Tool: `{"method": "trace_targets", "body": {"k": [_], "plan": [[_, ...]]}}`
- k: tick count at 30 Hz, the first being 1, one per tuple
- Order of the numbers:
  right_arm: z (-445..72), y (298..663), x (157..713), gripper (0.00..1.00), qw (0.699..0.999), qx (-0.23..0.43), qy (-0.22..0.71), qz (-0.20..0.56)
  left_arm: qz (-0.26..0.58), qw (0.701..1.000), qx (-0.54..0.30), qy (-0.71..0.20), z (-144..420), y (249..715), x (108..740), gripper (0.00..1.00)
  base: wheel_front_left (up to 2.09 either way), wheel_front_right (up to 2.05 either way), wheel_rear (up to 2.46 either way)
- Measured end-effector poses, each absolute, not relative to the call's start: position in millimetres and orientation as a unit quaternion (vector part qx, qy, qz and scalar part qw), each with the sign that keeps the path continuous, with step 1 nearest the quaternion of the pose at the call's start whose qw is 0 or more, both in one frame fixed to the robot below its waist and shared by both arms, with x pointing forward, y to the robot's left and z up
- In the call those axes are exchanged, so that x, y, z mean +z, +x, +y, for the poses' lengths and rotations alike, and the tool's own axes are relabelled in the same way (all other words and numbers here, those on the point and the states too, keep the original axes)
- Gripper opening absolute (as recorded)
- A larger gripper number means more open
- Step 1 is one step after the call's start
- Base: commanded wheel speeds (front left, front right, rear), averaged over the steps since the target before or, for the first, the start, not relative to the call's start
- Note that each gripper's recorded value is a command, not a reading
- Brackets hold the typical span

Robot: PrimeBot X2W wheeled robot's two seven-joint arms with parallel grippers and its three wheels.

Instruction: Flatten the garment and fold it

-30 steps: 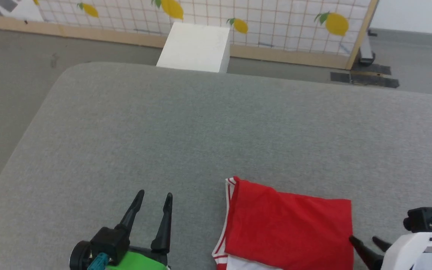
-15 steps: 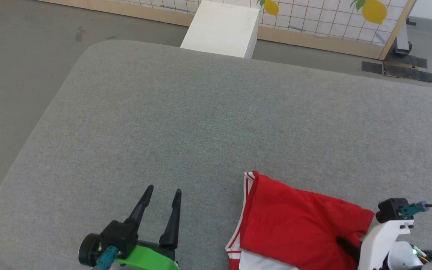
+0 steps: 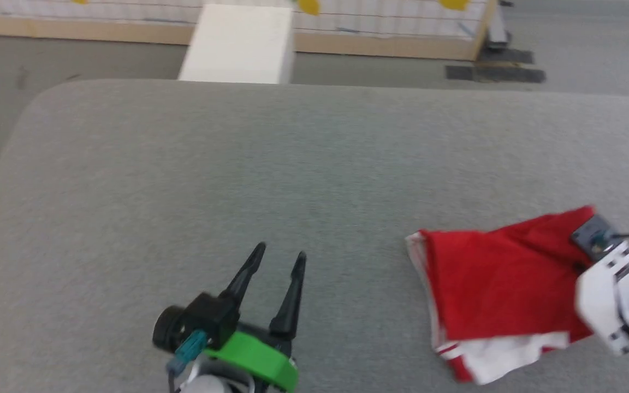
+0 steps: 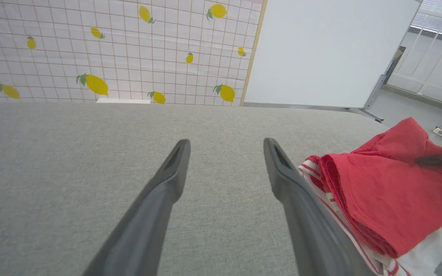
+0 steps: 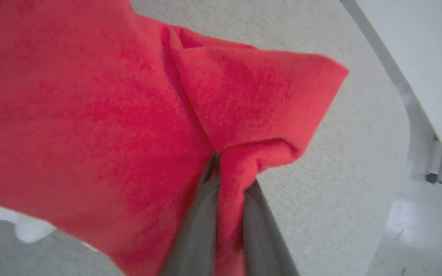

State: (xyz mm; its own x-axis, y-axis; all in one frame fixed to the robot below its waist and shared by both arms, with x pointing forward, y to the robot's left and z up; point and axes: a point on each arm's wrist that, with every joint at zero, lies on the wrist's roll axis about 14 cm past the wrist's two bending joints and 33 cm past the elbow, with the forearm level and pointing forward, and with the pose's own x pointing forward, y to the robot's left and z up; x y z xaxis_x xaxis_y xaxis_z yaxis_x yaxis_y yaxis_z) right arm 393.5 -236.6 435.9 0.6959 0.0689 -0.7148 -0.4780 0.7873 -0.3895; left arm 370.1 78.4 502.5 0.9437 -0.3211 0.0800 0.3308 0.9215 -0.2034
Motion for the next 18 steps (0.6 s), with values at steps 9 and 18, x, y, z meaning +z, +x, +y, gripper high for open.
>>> {"method": "trace_targets", "body": {"k": [9, 18], "plan": [[-388, 374, 475, 0.00, 0.825, 0.031, -0.401, 0.396, -0.041, 0.953, -0.280, -0.110, 0, 415, 514, 1.00, 0.00, 0.00, 0.00], [-487, 366, 469, 0.00, 0.807, -0.071, -0.395, 0.433, -0.011, 0.939, -0.324, -0.115, -34, 449, 476, 1.00, 0.00, 0.00, 0.00]]}}
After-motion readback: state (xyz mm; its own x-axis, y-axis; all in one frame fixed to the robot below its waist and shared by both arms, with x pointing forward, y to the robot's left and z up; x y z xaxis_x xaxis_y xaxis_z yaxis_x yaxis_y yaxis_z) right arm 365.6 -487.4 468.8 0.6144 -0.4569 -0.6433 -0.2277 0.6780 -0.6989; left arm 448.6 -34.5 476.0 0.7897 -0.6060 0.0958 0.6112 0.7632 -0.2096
